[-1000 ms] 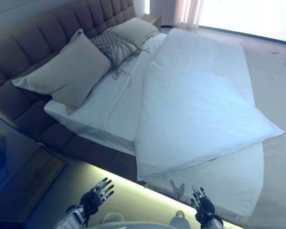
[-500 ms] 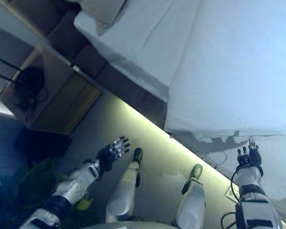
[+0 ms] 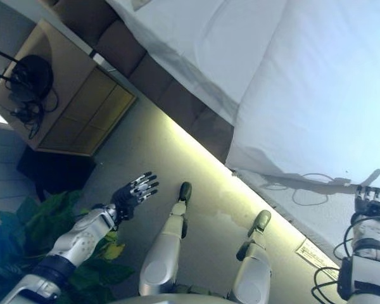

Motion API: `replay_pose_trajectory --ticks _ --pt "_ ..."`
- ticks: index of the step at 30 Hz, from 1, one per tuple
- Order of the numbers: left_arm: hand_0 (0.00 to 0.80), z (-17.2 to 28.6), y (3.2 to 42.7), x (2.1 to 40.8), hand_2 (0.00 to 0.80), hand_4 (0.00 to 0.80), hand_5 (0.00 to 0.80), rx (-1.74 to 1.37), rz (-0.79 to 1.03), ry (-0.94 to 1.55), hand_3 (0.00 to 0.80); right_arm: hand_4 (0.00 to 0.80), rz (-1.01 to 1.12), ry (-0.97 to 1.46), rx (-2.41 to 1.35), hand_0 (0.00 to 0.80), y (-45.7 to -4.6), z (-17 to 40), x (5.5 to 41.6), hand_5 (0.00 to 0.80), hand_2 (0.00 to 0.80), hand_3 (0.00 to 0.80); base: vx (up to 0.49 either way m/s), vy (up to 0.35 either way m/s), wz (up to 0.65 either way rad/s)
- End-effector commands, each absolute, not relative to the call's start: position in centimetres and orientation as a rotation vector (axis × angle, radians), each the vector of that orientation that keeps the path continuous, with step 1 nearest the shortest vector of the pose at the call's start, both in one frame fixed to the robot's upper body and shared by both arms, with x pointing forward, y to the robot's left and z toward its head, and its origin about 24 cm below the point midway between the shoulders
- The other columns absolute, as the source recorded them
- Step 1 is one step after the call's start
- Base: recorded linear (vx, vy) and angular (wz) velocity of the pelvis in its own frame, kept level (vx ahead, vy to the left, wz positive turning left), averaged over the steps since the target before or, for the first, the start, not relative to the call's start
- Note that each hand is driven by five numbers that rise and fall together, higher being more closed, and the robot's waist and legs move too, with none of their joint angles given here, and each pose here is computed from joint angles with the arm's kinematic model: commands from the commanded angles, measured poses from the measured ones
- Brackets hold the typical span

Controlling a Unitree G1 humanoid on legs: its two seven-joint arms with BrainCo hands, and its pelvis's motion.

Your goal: Make the bed neatly

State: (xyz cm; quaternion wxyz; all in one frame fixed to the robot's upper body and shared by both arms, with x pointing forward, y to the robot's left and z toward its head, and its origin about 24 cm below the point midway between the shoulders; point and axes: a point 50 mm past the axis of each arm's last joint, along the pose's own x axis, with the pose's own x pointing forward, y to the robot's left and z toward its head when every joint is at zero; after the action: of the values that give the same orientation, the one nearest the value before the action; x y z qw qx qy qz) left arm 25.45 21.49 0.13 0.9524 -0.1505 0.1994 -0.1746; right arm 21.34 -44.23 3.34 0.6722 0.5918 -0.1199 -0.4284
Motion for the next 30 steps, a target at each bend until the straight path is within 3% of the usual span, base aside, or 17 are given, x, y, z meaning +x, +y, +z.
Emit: replay_pose_trajectory --ticks 1,16,22,30 --pt "0.0 2.1 22.4 26.4 0.0 0.0 0.0 -0.297 -0.37 0.334 0.0 0.0 -1.04 -0.334 1.347 0.0 -46.3 4.8 19.5 0.0 0.0 0.0 0.028 -0.094 0.08" --pt "0.0 3.2 24.6 26.8 0.0 0.0 0.0 -0.241 -0.308 0.29 0.0 0.0 -1.148 -0.308 1.442 0.0 -46.4 1.8 15.9 0.0 0.0 0.0 0.009 -0.071 0.03" --pt "0.0 3.4 26.6 26.8 0.0 0.0 0.0 -0.222 -0.262 0.287 0.0 0.0 -1.098 -0.362 1.382 0.0 -47.6 4.3 16.6 0.0 0.0 0.0 -0.008 -0.104 -0.05" --pt "0.0 4.2 25.4 27.0 0.0 0.0 0.0 -0.239 -0.333 0.233 0.0 0.0 -0.949 -0.537 1.32 0.0 -48.4 8.4 18.9 0.0 0.0 0.0 -0.001 -0.005 0.02"
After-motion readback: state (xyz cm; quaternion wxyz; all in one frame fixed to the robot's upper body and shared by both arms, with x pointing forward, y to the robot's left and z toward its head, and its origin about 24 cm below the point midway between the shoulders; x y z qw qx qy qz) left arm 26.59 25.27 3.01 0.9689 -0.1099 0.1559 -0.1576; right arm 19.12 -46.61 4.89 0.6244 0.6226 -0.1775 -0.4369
